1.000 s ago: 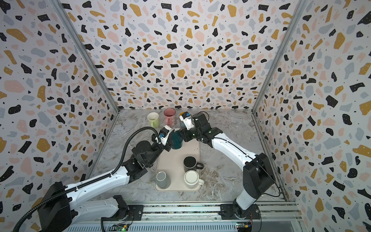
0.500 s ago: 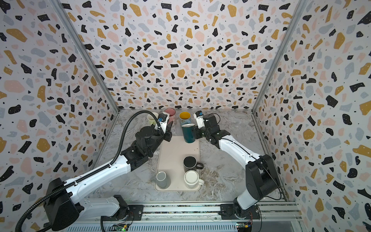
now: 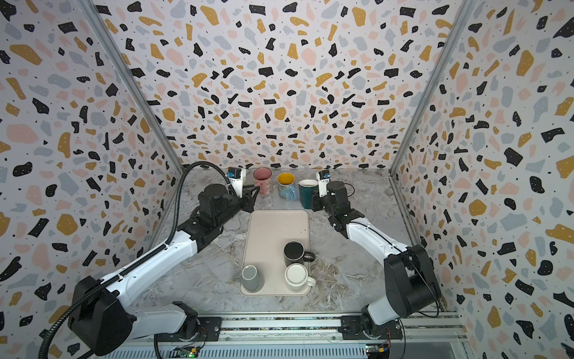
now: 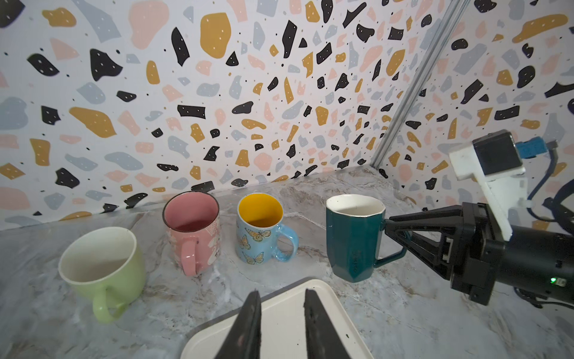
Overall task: Turn the mug right side up
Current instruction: 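Open the left gripper and draw it back while the right carries the mug, then lower the dark green mug beside the light blue mug with the right gripper, then open the right gripper and withdraw from the dark green mug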
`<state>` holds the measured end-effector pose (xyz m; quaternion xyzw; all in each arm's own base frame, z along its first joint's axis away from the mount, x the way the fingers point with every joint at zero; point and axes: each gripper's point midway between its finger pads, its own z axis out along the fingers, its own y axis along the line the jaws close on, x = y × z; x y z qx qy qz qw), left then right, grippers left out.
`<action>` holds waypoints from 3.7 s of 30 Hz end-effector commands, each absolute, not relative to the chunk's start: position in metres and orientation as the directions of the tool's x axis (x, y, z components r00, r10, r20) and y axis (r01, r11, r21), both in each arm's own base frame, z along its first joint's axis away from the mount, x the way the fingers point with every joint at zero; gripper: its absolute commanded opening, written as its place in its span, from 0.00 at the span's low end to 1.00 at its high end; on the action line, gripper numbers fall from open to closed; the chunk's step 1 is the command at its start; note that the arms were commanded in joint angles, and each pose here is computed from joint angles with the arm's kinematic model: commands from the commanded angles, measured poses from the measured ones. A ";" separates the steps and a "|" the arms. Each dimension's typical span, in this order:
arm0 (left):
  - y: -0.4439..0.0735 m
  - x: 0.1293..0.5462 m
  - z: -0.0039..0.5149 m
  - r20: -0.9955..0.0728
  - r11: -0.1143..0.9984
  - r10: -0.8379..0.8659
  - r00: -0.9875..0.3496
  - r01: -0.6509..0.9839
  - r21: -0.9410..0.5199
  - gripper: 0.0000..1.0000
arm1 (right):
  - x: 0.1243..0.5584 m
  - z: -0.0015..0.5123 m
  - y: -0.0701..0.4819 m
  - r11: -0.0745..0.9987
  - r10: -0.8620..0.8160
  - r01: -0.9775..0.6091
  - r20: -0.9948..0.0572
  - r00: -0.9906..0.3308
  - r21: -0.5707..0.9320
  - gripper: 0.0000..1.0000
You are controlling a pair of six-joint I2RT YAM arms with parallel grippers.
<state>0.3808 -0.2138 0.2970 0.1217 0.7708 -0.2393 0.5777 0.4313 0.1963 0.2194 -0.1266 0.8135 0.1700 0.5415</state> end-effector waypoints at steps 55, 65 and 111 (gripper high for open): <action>-0.198 0.401 0.285 -0.848 0.751 -0.312 -0.429 0.436 -0.496 0.32 | 0.526 0.207 0.176 0.961 0.104 -0.261 -0.993 0.049 0.088 0.00; -0.193 0.404 0.280 -0.847 0.762 -0.314 -0.428 0.419 -0.494 0.32 | 0.530 0.200 0.180 0.959 0.102 -0.271 -0.993 0.057 0.083 0.00; -0.192 0.393 0.287 -0.847 0.734 -0.328 -0.418 0.451 -0.507 0.32 | 0.498 0.217 0.180 0.957 0.123 -0.271 -0.991 0.051 0.105 0.41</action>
